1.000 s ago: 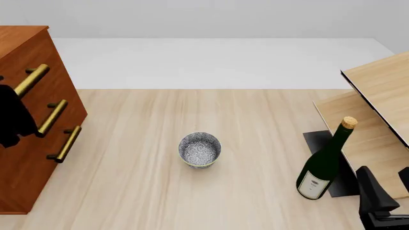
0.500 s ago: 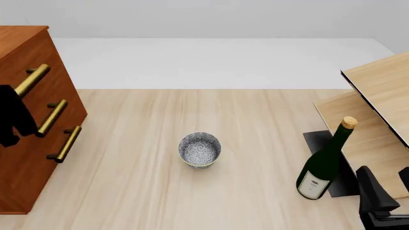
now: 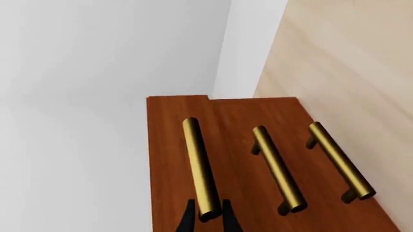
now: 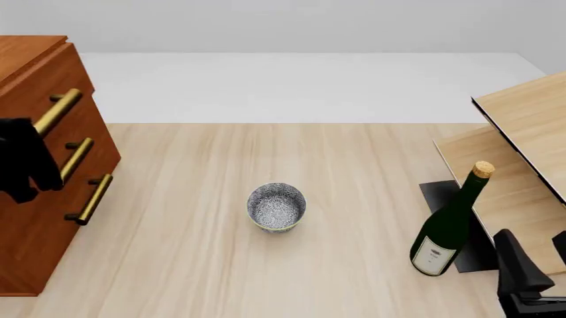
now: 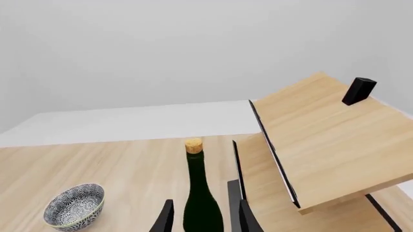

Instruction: Close the bottom drawer of the cabinet and open the top drawer.

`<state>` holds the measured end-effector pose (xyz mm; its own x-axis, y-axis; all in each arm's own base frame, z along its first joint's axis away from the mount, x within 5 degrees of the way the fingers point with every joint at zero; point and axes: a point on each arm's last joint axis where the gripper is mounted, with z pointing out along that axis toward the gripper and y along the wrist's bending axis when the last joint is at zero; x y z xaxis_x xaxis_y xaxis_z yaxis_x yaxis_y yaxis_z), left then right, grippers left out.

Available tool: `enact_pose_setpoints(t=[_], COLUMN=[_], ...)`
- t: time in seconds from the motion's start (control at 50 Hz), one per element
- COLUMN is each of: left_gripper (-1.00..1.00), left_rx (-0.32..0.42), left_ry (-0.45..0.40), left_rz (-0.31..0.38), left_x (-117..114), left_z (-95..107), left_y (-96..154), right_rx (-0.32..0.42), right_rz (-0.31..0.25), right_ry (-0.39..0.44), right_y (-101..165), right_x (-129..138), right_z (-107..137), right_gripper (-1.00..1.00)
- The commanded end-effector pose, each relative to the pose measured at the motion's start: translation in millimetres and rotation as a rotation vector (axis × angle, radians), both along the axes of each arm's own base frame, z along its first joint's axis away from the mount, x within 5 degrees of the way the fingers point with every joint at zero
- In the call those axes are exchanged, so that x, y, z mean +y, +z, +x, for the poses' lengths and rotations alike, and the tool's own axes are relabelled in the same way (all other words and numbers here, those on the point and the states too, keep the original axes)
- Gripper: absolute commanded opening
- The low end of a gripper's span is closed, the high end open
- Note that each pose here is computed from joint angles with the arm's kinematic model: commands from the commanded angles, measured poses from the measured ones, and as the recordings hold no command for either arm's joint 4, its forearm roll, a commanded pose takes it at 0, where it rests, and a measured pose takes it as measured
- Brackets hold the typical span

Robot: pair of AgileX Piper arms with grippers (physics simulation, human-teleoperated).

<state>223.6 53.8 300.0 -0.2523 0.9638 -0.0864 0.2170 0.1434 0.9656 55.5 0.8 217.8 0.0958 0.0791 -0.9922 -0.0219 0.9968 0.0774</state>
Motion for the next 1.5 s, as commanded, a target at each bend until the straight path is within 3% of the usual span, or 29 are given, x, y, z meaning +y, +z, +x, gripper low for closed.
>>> enact_pose_setpoints(t=[0.02, 1.5], left_gripper=[-1.0, -1.0], left_rx=[-0.015, -0.022], left_ry=[-0.03, -0.199], left_rz=[-0.01, 0.001], left_x=[-7, -46], left_z=[6, 13], left_y=[1, 3], right_rx=[0.0, -0.003], right_rz=[0.005, 0.031], right_ry=[0.0, -0.002], right_y=[0, 1], right_x=[0, 0], right_z=[0, 0], right_gripper=[1.0, 1.0])
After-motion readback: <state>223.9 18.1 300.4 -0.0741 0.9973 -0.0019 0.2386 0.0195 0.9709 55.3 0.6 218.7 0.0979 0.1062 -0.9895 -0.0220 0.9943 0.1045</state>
